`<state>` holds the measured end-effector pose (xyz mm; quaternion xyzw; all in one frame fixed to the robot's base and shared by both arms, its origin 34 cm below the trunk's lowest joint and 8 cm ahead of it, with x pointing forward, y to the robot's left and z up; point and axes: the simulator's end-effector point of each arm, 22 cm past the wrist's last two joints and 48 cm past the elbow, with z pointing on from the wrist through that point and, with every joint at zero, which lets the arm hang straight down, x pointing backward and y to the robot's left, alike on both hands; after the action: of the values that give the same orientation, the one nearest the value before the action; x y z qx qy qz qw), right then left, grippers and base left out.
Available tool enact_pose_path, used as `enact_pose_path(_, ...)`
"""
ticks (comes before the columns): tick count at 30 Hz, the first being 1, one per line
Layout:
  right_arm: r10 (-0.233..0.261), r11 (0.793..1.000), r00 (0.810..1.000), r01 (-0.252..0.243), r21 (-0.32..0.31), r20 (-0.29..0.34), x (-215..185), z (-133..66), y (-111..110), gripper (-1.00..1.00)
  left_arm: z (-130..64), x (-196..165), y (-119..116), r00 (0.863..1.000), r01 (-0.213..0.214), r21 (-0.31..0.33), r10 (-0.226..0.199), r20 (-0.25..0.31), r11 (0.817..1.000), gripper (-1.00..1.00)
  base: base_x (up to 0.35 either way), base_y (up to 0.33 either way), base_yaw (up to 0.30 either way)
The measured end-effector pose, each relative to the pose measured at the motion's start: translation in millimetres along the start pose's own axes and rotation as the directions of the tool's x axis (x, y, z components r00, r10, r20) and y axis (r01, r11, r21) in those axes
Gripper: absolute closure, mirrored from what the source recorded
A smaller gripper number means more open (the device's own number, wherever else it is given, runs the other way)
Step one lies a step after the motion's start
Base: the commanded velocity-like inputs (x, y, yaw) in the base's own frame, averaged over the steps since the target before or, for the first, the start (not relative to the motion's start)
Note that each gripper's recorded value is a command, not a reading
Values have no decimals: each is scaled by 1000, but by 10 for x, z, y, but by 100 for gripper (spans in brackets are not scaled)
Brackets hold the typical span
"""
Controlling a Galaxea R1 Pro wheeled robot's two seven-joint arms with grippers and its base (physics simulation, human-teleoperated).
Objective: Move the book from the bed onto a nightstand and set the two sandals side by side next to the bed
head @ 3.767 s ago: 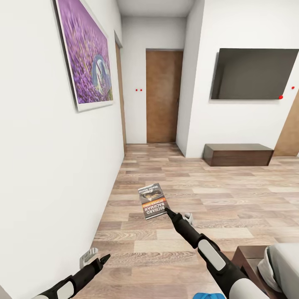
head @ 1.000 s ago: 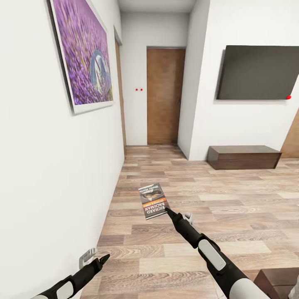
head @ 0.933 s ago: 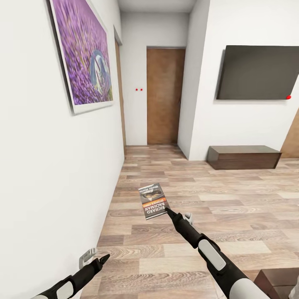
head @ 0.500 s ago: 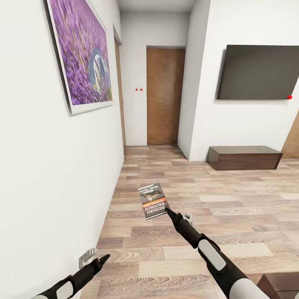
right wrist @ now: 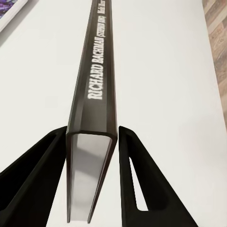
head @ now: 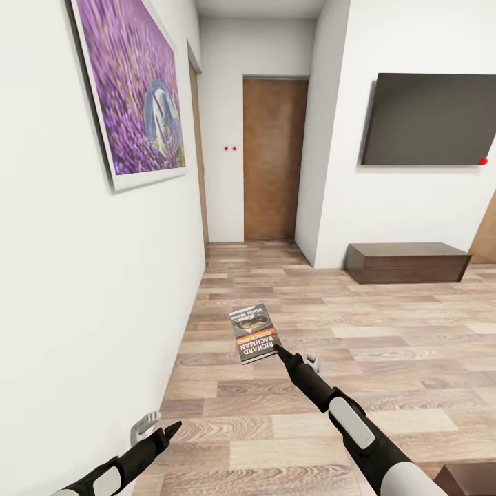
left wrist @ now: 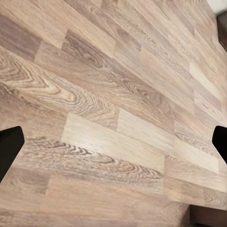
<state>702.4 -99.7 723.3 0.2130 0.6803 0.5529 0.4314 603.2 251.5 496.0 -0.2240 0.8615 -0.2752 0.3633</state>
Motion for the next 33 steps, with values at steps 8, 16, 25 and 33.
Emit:
enact_pose_path(8,1,1000,1000,-1,0,-1,6,4,2,100,0,-4,2,1000,0,0,0,1,1000,-100,18,17,0)
enact_pose_path(16,1,1000,1000,-1,0,-1,7,5,2,100,-4,-12,13,1000,-1,-2,1,1,1000,-100,2,8,0)
enact_pose_path(25,1,1000,1000,-1,0,-1,8,5,2,100,-6,-15,17,1000,-1,-2,1,1,1000,-100,0,67,0)
enact_pose_path(33,1,1000,1000,-1,-1,-1,8,5,3,100,-6,-16,18,1000,-1,-2,1,1,1000,-100,0,8,0)
